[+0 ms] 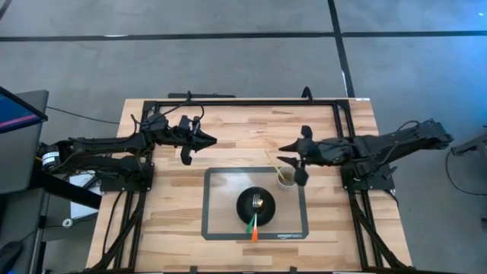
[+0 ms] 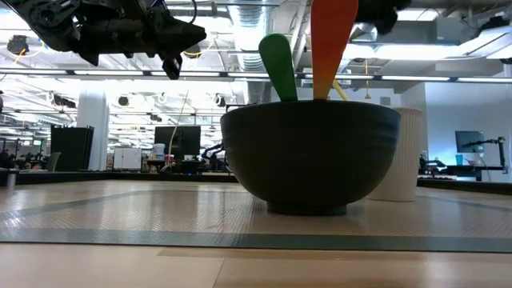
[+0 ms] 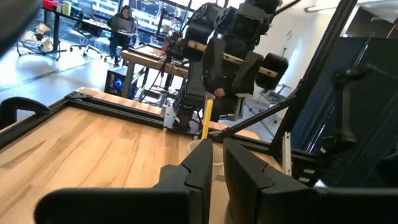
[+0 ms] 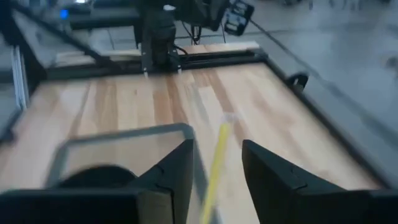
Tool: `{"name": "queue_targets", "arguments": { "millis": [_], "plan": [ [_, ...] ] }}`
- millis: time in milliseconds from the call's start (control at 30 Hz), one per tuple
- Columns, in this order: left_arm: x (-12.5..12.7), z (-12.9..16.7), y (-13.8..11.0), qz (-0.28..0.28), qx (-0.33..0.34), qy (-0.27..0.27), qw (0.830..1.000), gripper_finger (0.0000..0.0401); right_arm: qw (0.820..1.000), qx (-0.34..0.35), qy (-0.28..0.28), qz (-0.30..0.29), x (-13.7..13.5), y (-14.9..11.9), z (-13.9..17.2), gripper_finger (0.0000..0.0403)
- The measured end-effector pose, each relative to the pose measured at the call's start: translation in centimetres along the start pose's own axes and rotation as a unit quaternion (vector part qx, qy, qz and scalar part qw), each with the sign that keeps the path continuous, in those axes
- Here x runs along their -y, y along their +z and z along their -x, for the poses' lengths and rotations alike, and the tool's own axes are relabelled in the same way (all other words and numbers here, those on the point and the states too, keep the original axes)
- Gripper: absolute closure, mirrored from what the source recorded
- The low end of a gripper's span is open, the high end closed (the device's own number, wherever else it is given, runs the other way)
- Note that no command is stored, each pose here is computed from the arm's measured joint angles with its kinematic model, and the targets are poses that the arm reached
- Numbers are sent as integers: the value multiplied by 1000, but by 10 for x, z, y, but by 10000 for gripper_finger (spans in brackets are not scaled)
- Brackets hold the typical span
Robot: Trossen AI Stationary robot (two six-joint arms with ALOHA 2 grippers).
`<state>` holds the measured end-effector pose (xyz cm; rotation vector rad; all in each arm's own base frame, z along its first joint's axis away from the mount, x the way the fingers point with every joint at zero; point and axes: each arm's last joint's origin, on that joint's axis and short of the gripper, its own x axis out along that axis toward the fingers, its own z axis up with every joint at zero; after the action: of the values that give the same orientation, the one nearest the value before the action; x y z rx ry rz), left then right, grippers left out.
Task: Pick & Place Utensil
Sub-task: Return to Home Position
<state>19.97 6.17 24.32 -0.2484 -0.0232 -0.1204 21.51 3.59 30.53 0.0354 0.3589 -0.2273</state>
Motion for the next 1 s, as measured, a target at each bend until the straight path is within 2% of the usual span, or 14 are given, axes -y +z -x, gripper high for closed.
{"name": "queue_targets", "arguments": {
  "millis": [100, 167, 300, 400, 467, 567, 700, 833, 1000],
  "plan": [
    [3, 4, 4, 4, 6, -14, 1000, 361, 997, 8, 2, 73, 4, 7, 14, 277],
    [7, 10, 12, -7, 20, -33, 999, 361, 995, 17, 2, 98, 8, 10, 23, 281],
    [20, 31, 29, -65, 55, -66, 994, 361, 994, 10, -6, 105, 20, 7, 41, 286],
    [29, 46, 36, -127, 68, -65, 987, 361, 995, 11, -17, 100, 28, -7, 44, 286],
    [31, 54, 32, -150, 62, -53, 985, 361, 995, 25, -25, 93, 32, -24, 41, 285],
    [26, 60, 11, -138, 40, -42, 989, 361, 995, 44, -34, 84, 36, -54, 31, 285],
    [20, 65, -19, -121, 18, -23, 992, 361, 990, 62, -59, 111, 46, -78, 27, 285],
    [19, 69, -22, -157, 47, 14, 986, 361, 991, 77, -82, 70, 58, -87, 35, 285],
    [20, 75, -18, -199, 61, 8, 978, 361, 993, 108, -31, 37, 64, -103, 46, 285]
  ]
}}
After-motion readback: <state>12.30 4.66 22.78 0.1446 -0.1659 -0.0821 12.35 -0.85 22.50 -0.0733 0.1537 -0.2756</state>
